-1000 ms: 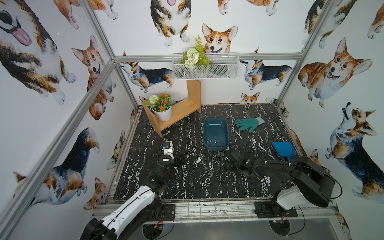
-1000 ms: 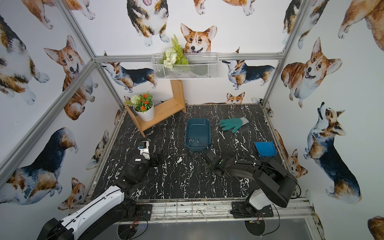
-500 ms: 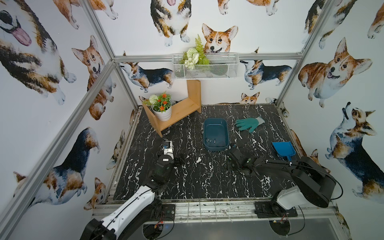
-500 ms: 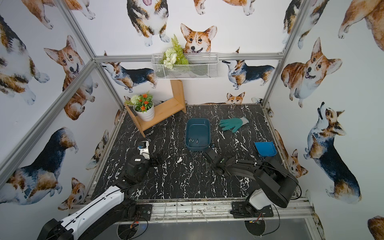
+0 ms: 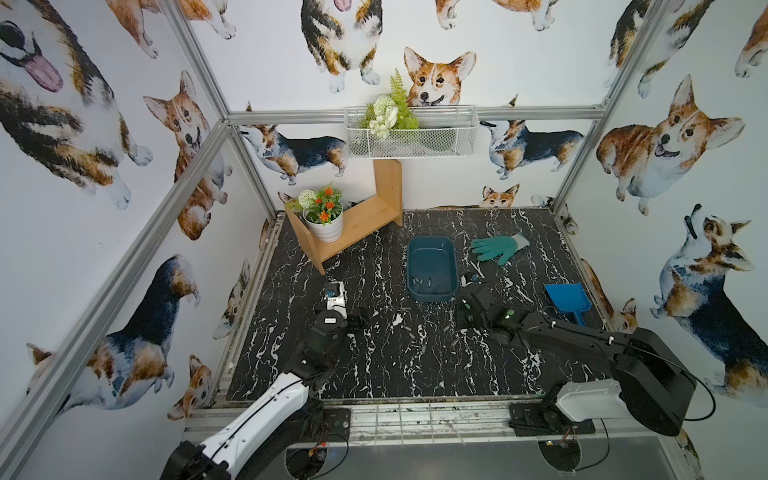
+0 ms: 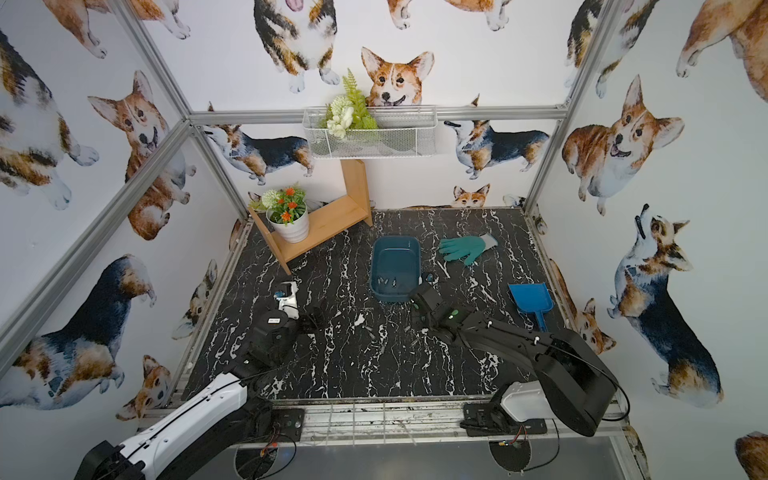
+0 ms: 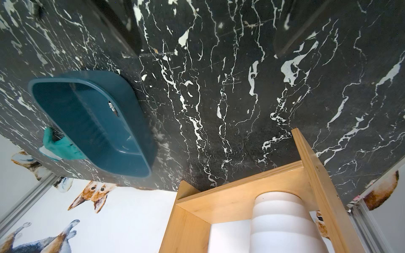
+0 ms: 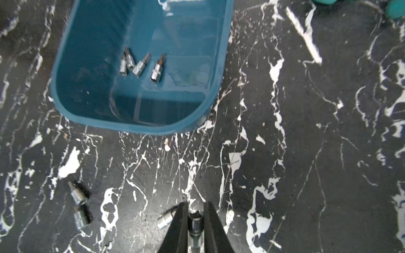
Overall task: Put the bit on the desktop into the storage box
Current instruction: Place the screwdriver bit in the storage box.
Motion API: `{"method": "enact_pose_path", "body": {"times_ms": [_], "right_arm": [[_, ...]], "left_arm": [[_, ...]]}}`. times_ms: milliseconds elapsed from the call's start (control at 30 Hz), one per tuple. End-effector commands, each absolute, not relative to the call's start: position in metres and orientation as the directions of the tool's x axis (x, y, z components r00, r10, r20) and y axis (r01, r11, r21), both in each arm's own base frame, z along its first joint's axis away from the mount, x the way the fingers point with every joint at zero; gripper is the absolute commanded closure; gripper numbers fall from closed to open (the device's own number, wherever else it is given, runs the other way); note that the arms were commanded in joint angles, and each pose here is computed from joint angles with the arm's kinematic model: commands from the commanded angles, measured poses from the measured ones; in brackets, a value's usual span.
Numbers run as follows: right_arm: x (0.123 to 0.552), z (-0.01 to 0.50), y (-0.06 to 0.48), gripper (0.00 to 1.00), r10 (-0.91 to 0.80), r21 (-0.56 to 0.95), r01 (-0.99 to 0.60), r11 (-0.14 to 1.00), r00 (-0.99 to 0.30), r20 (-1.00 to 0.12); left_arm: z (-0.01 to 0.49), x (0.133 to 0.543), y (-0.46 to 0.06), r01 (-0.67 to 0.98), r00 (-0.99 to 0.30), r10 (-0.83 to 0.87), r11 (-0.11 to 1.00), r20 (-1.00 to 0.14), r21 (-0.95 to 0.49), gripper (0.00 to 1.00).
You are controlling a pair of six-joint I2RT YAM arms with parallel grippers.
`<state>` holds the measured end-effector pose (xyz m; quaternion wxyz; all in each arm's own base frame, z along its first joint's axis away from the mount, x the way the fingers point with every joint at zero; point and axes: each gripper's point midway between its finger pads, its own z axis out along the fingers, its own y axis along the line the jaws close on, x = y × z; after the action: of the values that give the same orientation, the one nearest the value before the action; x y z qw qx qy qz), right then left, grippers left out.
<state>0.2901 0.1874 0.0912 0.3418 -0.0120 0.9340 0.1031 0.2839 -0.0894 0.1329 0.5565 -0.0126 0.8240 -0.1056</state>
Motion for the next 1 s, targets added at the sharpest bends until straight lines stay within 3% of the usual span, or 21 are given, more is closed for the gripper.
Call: {"method": "enact_pose_path", "body": {"times_ms": [0,333,667,733,833,967], "right_arm": [[0.308,0.114,0.189,0.82,0.038,0.180,-0.121,0.976,-0.722,-0.691],[0.379,0.150,0.210,0.82,0.056,0.209,-0.162,0.964,-0.647,-0.760],[0.450,0.122,0.240,0.80,0.041,0.218,-0.182,0.959,-0.669,-0.742],[0.458,0.118,0.243,0.71,0.039,0.215,-0.182,0.960,-0.672,-0.740],[0.463,0.117,0.245,0.47,0.033,0.211,-0.183,0.960,-0.678,-0.735],[0.456,0.123,0.245,0.44,0.027,0.217,-0.196,0.956,-0.680,-0.733]], "left_arm": [[0.138,0.285,-0.092,0.118,-0.362,-0.134,0.975,-0.923,-0.187,0.00],[0.139,0.285,-0.093,0.121,-0.360,-0.136,0.974,-0.923,-0.191,0.00],[0.141,0.285,-0.094,0.130,-0.352,-0.138,0.972,-0.926,-0.194,0.00],[0.140,0.285,-0.094,0.128,-0.352,-0.137,0.973,-0.926,-0.193,0.00],[0.141,0.285,-0.094,0.130,-0.350,-0.137,0.973,-0.927,-0.192,0.00],[0.142,0.285,-0.093,0.130,-0.346,-0.136,0.973,-0.928,-0.191,0.00]]}}
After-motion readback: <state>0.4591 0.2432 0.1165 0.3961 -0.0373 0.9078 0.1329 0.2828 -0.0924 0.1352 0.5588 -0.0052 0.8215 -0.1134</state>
